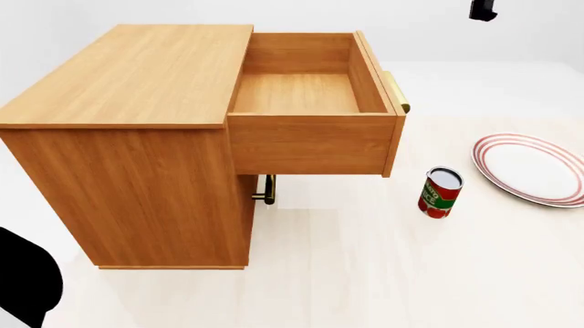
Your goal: Put the bowl in the top drawer of the cabinet.
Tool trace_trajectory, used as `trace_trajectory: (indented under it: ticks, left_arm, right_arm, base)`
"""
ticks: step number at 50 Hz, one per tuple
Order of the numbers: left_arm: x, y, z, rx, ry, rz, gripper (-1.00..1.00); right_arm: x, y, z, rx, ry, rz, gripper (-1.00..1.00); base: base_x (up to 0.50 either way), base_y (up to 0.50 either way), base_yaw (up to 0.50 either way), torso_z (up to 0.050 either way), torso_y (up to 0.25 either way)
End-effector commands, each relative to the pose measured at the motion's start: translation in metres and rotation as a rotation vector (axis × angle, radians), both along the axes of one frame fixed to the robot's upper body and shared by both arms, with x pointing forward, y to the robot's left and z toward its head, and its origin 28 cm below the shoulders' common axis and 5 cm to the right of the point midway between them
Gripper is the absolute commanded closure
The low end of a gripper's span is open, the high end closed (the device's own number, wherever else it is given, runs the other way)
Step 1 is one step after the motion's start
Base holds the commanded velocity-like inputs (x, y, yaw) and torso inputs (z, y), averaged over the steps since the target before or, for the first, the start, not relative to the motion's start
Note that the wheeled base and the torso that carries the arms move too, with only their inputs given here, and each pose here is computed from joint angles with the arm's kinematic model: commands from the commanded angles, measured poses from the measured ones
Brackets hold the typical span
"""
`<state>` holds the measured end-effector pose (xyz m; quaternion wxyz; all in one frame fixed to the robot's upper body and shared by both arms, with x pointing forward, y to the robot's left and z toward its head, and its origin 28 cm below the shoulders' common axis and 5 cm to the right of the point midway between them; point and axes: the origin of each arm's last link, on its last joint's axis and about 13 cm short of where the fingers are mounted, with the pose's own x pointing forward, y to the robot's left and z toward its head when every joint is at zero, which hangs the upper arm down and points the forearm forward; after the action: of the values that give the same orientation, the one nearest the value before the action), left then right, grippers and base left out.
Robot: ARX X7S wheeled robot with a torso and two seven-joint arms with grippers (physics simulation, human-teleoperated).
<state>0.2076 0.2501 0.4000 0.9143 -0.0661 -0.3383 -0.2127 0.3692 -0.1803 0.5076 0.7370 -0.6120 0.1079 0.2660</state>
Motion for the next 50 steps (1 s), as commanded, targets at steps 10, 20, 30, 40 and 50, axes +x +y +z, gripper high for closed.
trace_trajectory:
  ticks: [10, 20, 30, 40, 50]
  left_arm:
    - [-0.004, -0.001, 0.004, 0.015, -0.011, -0.025, -1.0]
    - [-0.008, 0.002, 0.006, 0.032, -0.038, -0.016, -1.0]
    - [-0.022, 0.006, 0.012, 0.041, -0.068, -0.002, -1.0]
    - [-0.027, 0.011, 0.013, 0.041, -0.089, 0.013, -1.0]
    - [-0.029, 0.016, 0.011, 0.033, -0.107, 0.02, -1.0]
  right_arm:
    - [0.006, 0.048, 0.006, -0.016, 0.112, 0.199, 1.0]
    - [0.006, 0.069, 0.007, -0.01, 0.163, 0.251, 1.0]
    - [0.008, 0.086, 0.004, -0.021, 0.219, 0.274, 1.0]
    - [0.006, 0.097, 0.006, -0.029, 0.242, 0.303, 1.0]
    - [0.001, 0.1, 0.015, -0.033, 0.229, 0.323, 1.0]
  base:
    - [0.0, 0.0, 0.0, 0.0, 0.0]
    - [0.0, 0.0, 0.0, 0.0, 0.0]
    - [0.0, 0.0, 0.0, 0.0, 0.001]
    - [0.0, 0.0, 0.0, 0.0, 0.0]
    - [0.0, 0.0, 0.0, 0.0, 0.0]
